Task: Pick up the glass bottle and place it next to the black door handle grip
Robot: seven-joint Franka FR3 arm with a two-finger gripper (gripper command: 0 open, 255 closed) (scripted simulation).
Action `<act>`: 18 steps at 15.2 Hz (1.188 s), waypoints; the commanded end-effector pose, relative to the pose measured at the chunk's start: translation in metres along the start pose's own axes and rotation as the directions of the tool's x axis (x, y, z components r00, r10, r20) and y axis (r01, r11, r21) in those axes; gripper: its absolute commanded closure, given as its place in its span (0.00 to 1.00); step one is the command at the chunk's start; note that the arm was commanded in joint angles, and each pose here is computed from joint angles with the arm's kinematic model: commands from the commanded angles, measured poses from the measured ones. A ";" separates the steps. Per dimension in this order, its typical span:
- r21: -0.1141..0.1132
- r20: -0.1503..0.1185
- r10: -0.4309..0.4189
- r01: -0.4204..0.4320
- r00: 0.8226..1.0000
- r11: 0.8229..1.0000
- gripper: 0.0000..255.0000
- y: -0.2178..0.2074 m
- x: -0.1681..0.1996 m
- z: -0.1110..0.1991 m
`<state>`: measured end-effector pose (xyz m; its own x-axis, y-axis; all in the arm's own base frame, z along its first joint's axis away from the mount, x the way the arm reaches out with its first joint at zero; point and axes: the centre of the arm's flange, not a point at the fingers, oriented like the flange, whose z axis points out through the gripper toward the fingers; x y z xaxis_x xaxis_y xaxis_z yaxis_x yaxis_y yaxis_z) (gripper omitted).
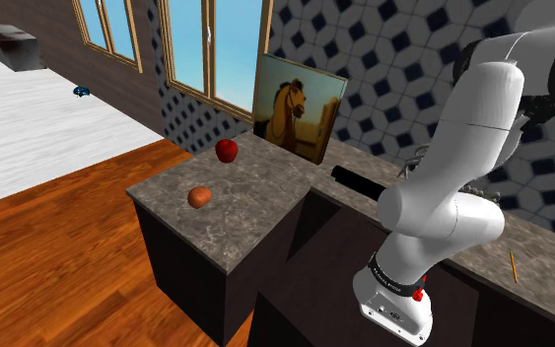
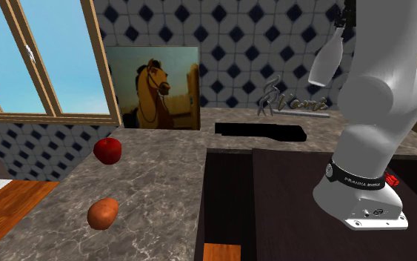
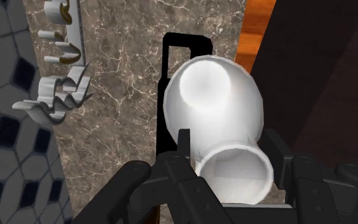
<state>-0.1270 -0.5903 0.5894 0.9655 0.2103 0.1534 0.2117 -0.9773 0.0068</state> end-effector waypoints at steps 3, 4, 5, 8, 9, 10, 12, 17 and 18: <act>-0.001 -0.002 -0.002 0.002 1.000 1.000 1.00 0.004 -0.040 0.001; -0.001 -0.002 -0.002 0.002 1.000 1.000 1.00 0.004 -0.041 0.006; -0.001 -0.002 -0.002 0.002 1.000 1.000 1.00 0.004 -0.041 0.012; -0.001 -0.002 -0.002 0.002 1.000 1.000 1.00 0.004 -0.044 0.027; -0.001 -0.002 -0.002 0.002 1.000 1.000 1.00 0.004 -0.045 0.033; -0.001 -0.002 -0.002 0.002 1.000 1.000 1.00 0.004 -0.045 0.038; -0.001 -0.002 -0.002 0.002 1.000 1.000 1.00 0.004 -0.047 0.048; -0.001 -0.002 -0.002 0.002 1.000 1.000 1.00 0.004 -0.051 0.074; -0.001 -0.002 -0.002 0.002 1.000 1.000 1.00 0.003 -0.052 0.079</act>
<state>-0.1648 -0.6025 0.5086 0.9647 0.2123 0.1560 0.2138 -0.9769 0.0070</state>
